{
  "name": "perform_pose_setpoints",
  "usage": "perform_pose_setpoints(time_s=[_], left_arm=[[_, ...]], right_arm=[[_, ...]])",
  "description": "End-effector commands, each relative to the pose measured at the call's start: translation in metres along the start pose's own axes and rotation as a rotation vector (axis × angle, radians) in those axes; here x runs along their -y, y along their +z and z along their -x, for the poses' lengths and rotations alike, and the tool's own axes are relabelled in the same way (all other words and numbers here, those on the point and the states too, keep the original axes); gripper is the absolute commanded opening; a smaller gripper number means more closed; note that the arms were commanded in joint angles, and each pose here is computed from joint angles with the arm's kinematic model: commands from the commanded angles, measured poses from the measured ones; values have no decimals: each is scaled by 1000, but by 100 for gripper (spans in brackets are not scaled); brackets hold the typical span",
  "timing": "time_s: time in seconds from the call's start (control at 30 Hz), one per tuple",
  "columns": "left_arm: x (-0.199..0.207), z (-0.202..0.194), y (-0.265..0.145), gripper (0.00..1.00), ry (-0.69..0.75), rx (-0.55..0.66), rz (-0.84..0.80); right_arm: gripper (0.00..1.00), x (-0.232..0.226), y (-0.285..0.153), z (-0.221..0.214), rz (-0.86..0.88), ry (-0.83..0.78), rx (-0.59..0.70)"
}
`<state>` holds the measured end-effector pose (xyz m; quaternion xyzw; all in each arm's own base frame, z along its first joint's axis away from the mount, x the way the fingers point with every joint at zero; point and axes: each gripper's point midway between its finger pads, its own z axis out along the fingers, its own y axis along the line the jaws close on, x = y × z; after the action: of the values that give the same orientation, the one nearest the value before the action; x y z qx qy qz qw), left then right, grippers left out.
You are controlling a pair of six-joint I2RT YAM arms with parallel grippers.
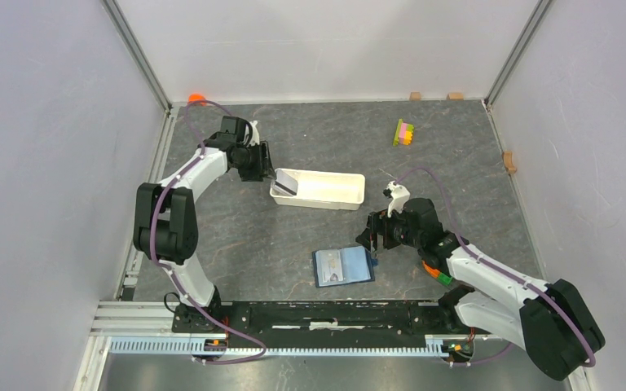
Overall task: Put the credit cards into the card holder
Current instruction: Pick up the credit card from the storage box.
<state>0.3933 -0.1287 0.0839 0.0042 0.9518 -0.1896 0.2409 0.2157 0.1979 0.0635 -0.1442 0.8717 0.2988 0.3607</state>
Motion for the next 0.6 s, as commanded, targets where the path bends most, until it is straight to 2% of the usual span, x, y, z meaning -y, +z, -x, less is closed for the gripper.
perform_pose_setpoints(time_s=[0.0, 0.23, 0.4, 0.57], left_arm=[[15, 18, -11, 62, 40, 55, -72], [26, 14, 11, 70, 34, 15, -123], [14, 6, 24, 70, 34, -26, -57], [-4, 7, 23, 66, 50, -28, 43]], right_arm=[[86, -3, 2, 6, 20, -2, 27], [85, -5, 5, 3, 41, 3, 11], [85, -5, 6, 1, 46, 4, 9], [85, -6, 6, 0, 48, 6, 8]])
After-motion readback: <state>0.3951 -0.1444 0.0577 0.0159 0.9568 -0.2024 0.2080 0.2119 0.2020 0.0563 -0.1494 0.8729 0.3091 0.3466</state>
